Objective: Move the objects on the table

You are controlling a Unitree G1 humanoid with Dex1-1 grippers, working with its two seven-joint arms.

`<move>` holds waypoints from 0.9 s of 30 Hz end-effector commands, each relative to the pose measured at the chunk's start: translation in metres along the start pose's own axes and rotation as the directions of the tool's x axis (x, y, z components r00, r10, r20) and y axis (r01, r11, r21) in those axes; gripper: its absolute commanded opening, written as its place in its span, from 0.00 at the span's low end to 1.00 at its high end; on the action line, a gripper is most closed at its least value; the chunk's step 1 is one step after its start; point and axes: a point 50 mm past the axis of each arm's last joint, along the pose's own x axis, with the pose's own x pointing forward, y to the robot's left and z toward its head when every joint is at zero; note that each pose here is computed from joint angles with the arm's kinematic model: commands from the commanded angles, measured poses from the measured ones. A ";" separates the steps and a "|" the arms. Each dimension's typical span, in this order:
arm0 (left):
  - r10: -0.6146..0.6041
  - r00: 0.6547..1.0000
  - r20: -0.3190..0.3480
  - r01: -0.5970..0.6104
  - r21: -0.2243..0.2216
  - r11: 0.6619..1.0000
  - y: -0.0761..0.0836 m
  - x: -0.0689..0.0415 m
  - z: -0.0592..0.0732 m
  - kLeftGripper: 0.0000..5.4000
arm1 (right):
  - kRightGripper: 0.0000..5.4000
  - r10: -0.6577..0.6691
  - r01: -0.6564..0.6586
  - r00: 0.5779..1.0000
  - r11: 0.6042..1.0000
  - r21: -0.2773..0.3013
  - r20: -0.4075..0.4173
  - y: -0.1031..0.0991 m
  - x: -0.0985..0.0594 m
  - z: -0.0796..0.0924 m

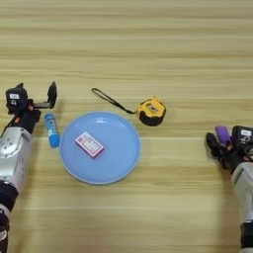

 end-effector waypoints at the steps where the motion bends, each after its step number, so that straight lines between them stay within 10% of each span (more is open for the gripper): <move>1: -0.007 1.000 0.009 0.007 0.019 1.000 -0.001 0.002 0.003 1.00 | 0.48 0.019 -0.015 0.995 0.999 0.039 -0.097 0.005 -0.004 -0.022; 12: -0.006 1.000 0.008 0.006 0.020 1.000 0.000 0.002 0.003 1.00 | 0.26 0.032 -0.029 0.996 0.999 0.038 -0.087 0.009 -0.004 -0.020; 27: -0.006 1.000 0.008 0.006 0.020 1.000 0.000 0.002 0.002 1.00 | 0.26 0.068 -0.067 0.997 0.998 0.014 -0.026 0.021 -0.008 -0.009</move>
